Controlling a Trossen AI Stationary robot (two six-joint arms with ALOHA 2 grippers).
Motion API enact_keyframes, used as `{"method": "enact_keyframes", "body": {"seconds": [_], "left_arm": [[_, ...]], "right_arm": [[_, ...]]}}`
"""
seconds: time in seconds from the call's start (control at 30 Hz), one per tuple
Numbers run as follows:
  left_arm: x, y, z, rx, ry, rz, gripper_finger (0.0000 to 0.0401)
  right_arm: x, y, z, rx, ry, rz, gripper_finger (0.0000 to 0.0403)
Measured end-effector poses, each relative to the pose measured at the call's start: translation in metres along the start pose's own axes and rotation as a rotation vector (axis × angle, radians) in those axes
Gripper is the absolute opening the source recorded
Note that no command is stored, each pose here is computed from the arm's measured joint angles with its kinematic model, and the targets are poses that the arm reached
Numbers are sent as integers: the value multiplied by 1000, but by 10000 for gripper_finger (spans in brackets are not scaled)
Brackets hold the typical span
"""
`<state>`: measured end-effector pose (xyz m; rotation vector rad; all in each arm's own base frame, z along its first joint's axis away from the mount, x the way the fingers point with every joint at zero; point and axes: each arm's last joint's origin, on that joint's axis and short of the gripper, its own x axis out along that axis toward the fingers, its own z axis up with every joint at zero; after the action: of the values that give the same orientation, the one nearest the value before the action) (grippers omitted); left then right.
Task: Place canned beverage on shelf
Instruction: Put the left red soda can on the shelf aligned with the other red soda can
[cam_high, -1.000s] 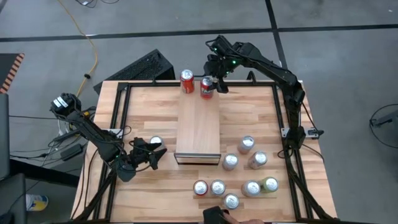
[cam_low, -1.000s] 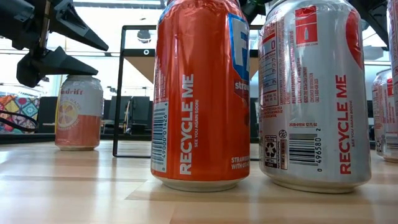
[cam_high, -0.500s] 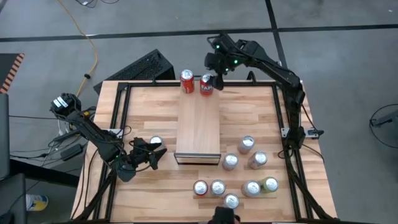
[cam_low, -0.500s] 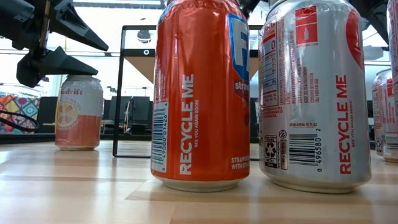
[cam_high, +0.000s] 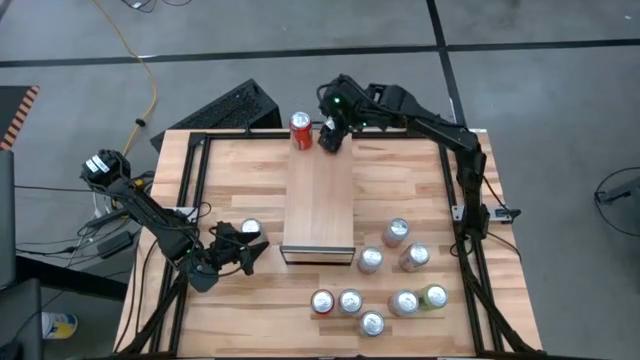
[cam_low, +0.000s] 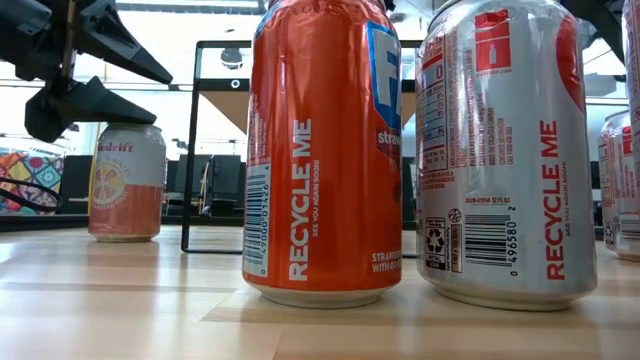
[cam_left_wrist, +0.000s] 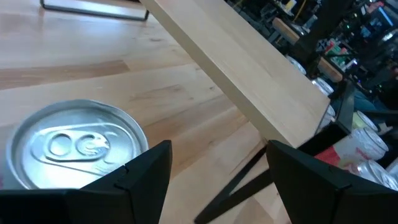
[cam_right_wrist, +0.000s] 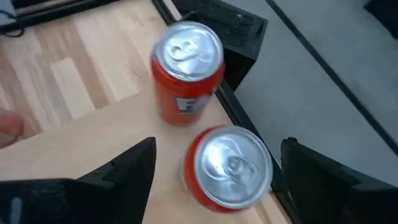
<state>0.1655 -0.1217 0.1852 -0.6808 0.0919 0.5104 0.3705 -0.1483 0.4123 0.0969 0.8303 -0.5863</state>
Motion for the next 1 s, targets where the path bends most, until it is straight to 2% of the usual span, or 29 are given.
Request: {"method": "enact_keyframes", "body": {"seconds": [0.4, 0.9, 1.0], "left_arm": [[0, -1, -1, -10, 31, -16, 251], [0, -1, -1, -44, 34, -19, 251], [-1, -2, -1, -69, 80, -39, 251]], "right_arm": [[-6, -22, -3, 135, 21, -69, 317], [-7, -16, -3, 258, 11, -127, 317], [-7, -13, -4, 259, 10, -124, 317]]}}
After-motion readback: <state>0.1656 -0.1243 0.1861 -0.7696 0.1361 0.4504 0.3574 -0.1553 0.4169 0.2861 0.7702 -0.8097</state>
